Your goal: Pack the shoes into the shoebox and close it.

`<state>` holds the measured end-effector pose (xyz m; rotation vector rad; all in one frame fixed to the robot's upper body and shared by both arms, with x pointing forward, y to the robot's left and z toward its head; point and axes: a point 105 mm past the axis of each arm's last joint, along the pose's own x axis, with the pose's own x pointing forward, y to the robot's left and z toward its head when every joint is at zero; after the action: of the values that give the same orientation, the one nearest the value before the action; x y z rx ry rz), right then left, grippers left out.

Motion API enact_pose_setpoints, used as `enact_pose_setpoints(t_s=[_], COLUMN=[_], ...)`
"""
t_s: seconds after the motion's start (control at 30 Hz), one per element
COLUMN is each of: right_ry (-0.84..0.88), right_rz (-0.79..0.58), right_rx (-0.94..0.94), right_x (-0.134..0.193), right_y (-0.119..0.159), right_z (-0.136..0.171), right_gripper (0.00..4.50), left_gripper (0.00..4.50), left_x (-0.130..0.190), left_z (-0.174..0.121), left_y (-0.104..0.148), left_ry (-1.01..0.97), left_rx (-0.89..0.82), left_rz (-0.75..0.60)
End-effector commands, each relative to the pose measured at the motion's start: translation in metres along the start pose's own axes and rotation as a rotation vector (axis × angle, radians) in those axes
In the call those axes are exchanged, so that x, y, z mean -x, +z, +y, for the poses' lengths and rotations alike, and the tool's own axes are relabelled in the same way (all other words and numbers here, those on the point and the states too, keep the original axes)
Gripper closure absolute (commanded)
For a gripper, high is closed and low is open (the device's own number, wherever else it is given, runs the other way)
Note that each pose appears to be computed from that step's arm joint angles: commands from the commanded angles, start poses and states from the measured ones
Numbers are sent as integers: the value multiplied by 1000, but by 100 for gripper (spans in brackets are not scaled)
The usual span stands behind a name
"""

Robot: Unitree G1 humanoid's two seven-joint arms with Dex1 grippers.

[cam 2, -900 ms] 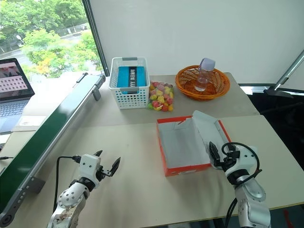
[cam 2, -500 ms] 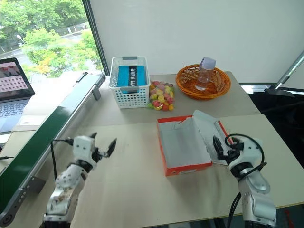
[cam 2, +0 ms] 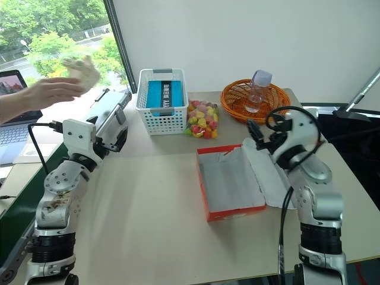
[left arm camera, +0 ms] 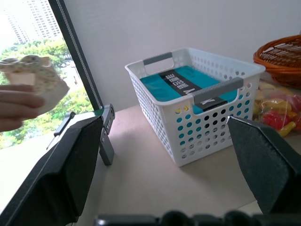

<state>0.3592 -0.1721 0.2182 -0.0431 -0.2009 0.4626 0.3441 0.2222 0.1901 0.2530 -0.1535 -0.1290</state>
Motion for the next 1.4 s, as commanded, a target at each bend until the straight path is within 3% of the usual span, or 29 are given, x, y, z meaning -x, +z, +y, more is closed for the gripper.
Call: enact_pose_setpoints(t_s=[0.03, 0.2, 0.4, 0.73, 1.03, 1.33, 1.4], right_ry=[113, 226, 347, 385, 341, 330, 326], right_rz=[-25, 1, 21, 25, 28, 28, 29], right_rx=[5, 5, -2, -3, 9, 16, 26], right_x=[-13, -24, -28, -32, -32, -31, -31], right_y=[10, 3, -2, -5, -6, -6, -5], right_z=[20, 42, 68, 85, 79, 76, 75], right_gripper=[10, 10, 10, 10, 10, 10, 0], left_gripper=[0, 0, 0, 0, 0, 0, 41], left_x=[7, 18, 25, 10, -7, -8, -9], left_z=[19, 42, 72, 115, 143, 149, 144], left_y=[18, 8, 13, 7, -39, -79, -82], left_ry=[60, 143, 236, 258, 264, 277, 258], left_rx=[-15, 22, 61, 53, 135, 209, 230], left_rz=[-15, 78, 119, 184, 324, 395, 391])
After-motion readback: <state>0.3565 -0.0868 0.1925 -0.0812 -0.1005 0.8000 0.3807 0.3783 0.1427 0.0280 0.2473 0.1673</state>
